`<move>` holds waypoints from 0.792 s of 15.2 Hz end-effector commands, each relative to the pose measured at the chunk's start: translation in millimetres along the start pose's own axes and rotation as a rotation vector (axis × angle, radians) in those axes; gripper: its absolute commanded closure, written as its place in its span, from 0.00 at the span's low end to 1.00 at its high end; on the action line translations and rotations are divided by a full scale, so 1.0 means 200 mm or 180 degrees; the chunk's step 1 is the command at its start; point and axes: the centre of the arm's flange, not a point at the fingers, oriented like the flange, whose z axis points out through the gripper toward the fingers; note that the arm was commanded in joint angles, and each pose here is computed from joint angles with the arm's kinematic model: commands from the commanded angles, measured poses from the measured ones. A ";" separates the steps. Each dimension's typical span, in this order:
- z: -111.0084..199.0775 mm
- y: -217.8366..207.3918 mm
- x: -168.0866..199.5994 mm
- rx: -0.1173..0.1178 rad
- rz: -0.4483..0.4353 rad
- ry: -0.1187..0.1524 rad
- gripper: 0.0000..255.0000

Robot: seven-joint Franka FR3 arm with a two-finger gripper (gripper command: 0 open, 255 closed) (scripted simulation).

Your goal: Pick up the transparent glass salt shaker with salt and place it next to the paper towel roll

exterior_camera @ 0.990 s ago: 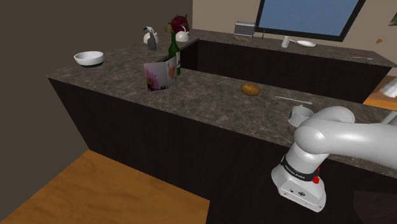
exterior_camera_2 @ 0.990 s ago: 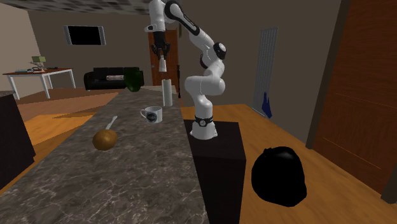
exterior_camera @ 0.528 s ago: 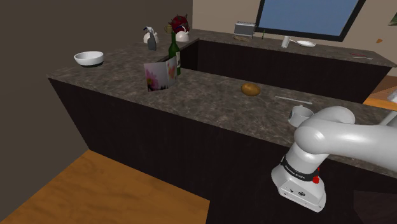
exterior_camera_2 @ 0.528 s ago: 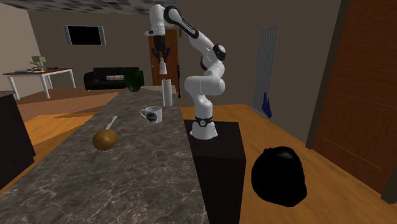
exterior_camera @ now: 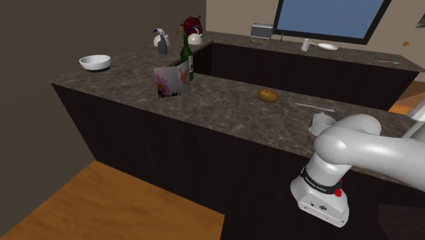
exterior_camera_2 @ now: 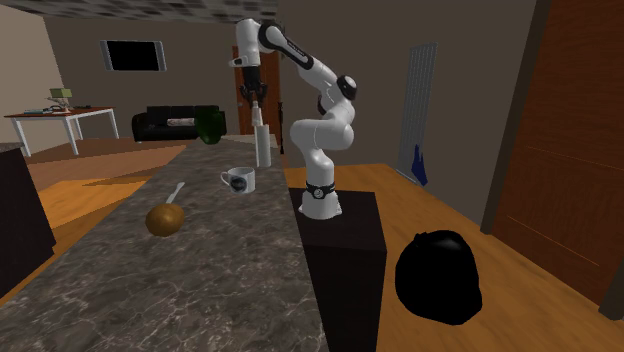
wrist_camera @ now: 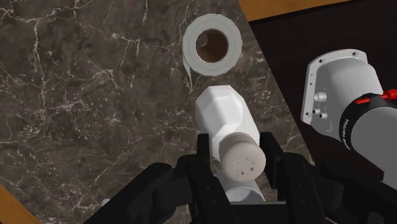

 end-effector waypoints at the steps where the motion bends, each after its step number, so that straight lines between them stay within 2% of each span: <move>1: 0.05 0.01 0.00 -0.0001 -0.0001 0.0000 1.00; 12: 0.34 0.03 0.00 -0.0001 -0.0001 0.0000 1.00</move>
